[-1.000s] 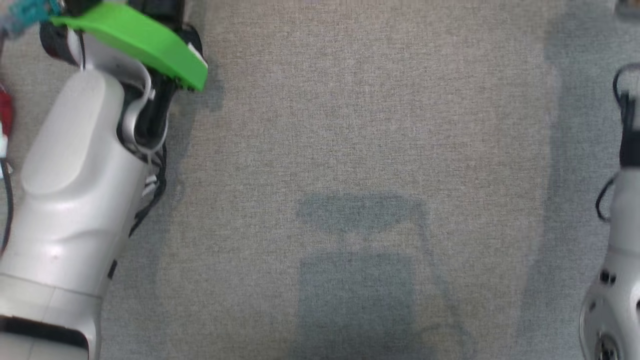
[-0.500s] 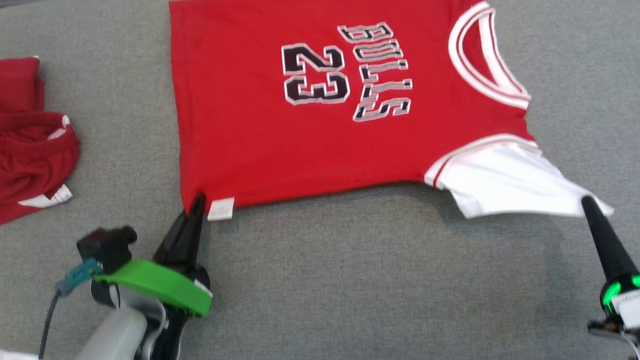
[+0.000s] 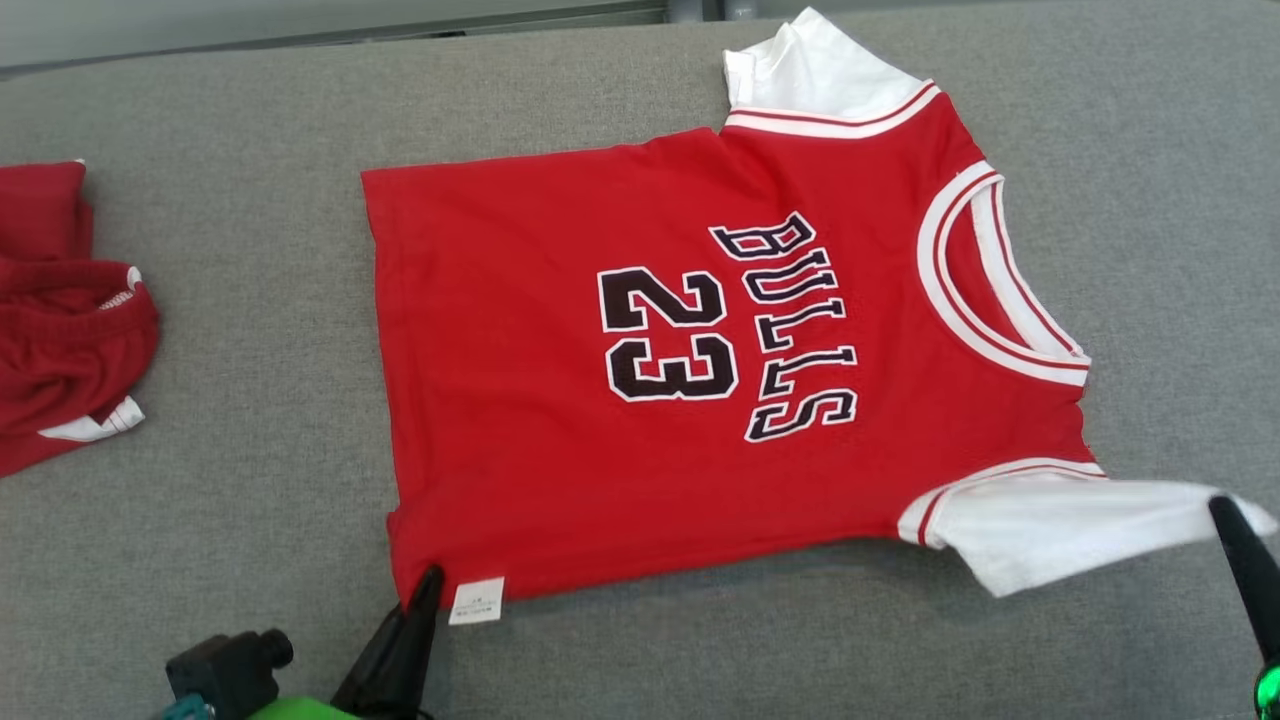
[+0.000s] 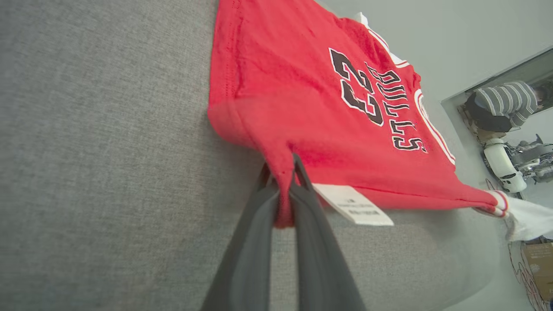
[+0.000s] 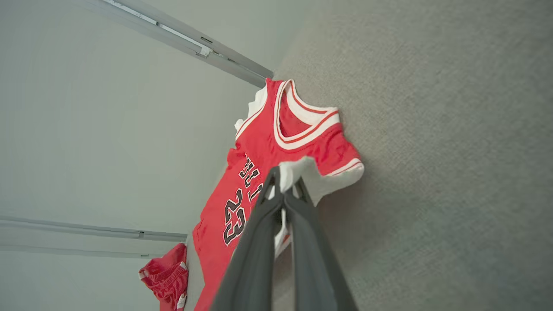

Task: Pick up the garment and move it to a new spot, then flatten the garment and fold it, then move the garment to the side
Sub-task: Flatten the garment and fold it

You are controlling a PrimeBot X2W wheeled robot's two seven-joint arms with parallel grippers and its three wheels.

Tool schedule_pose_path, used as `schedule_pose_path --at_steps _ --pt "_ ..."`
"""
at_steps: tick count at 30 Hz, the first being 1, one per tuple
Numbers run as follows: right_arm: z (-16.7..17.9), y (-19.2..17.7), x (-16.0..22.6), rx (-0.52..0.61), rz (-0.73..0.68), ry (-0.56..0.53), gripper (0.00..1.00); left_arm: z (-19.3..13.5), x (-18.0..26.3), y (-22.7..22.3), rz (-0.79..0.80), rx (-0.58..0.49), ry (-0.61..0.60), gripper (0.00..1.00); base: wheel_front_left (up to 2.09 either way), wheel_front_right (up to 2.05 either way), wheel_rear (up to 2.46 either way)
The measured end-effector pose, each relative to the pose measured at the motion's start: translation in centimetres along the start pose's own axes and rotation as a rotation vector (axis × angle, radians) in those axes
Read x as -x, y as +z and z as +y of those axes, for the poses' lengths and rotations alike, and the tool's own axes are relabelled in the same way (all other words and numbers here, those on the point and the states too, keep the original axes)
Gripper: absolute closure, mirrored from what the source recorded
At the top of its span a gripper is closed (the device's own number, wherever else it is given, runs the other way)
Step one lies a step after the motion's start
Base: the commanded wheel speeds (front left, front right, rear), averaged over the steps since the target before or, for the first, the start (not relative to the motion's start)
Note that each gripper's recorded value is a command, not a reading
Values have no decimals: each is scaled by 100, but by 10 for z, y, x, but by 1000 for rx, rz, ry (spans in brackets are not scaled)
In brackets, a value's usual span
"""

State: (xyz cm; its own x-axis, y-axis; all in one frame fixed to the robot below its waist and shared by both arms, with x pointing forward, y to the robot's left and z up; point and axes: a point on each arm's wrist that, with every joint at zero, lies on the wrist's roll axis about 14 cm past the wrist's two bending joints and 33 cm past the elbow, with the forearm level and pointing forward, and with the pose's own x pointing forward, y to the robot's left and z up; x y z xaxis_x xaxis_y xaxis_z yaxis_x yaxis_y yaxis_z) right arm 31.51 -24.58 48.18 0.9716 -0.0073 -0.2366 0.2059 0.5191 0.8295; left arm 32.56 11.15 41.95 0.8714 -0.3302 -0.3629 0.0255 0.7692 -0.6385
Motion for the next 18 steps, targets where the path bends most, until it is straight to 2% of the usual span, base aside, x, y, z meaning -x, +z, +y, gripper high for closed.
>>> schedule_pose_path --at_steps 3,7,13,18 --pt "29 8 -28 41 -10 108 100 -1 -11 10 28 -32 -6 100 0 0 0" --pt "53 9 -68 168 35 195 100 -4 -33 31 65 -117 -33 100 0 0 0" --pt "51 -2 -119 292 138 192 100 -11 -68 38 154 -173 -52 100 0 0 0" --pt "51 -18 -152 325 187 188 100 7 -85 33 214 -183 16 100 0 0 0"
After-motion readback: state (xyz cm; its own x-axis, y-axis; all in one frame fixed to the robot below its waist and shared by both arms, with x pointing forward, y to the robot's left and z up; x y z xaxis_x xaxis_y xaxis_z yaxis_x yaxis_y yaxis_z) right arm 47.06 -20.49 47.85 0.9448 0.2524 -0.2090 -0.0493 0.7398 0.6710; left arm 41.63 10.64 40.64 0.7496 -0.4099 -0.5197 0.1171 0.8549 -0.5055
